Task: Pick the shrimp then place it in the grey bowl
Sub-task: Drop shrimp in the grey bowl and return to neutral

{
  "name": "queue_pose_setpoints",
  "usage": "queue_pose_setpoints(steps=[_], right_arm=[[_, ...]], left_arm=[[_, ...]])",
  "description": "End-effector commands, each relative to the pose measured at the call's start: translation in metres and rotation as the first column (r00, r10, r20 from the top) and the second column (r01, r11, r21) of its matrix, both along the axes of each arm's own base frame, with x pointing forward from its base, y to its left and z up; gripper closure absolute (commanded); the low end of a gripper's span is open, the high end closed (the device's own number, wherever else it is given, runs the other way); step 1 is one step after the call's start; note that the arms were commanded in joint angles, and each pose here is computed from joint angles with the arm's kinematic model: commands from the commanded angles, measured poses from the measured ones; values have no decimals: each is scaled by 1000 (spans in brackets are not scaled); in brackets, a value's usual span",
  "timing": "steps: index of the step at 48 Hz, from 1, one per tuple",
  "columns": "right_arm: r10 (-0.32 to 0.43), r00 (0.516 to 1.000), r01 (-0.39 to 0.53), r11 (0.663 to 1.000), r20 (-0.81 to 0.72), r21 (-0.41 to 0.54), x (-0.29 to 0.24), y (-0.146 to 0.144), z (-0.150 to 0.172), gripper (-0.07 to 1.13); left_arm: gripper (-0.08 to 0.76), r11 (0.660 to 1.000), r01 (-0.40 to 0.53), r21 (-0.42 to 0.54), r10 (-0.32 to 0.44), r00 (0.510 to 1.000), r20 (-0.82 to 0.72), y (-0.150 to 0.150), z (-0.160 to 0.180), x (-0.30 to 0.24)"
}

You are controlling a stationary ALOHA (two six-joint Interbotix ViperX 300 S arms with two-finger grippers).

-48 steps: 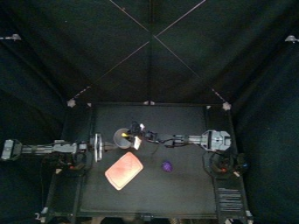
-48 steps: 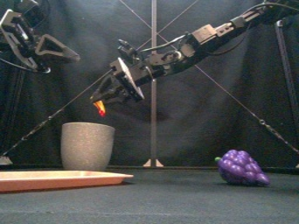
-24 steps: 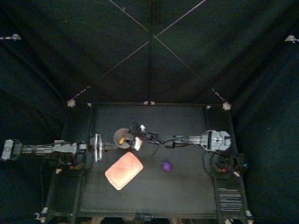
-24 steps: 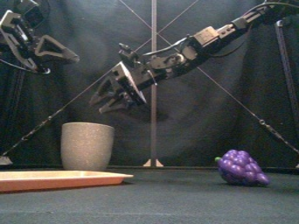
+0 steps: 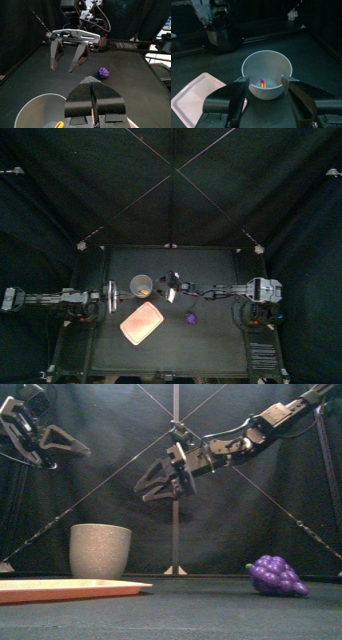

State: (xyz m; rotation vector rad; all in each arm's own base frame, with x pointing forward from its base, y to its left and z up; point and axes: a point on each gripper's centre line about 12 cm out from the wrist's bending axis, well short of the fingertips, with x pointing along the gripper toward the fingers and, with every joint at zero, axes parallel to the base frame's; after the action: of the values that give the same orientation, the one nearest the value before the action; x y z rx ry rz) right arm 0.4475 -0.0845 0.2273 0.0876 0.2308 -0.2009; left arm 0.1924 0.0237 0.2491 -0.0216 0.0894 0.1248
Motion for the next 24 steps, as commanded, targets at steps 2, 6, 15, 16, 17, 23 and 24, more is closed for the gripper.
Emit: queue_pose_setpoints(steps=[2, 6, 15, 16, 17, 23, 24], right_arm=[[27, 995, -26, 999, 94, -21, -22, 16, 23, 167], [36, 993, -33, 999, 112, -24, -37, 22, 21, 167], [46, 987, -42, 999, 155, -29, -68, 32, 18, 167], [45, 986, -41, 999, 159, -29, -71, 32, 18, 167], [46, 985, -42, 999, 165, -30, -74, 33, 18, 167], [44, 980, -38, 999, 194, -33, -89, 34, 19, 167], [44, 980, -38, 999, 197, -34, -90, 35, 19, 167]], left_arm=[[682, 1000, -2, 2, 2, 1000, 25, 1, 7, 2], [683, 1000, -4, 1, 4, 1000, 23, 1, 7, 2], [682, 1000, -4, 0, 4, 1000, 22, 1, 6, 2], [683, 1000, -4, 0, 4, 1000, 23, 1, 7, 2], [683, 1000, -2, 0, 2, 1000, 23, 1, 7, 2], [682, 1000, -4, -2, 4, 1000, 20, 1, 6, 2], [682, 1000, -4, -2, 4, 1000, 20, 1, 6, 2]])
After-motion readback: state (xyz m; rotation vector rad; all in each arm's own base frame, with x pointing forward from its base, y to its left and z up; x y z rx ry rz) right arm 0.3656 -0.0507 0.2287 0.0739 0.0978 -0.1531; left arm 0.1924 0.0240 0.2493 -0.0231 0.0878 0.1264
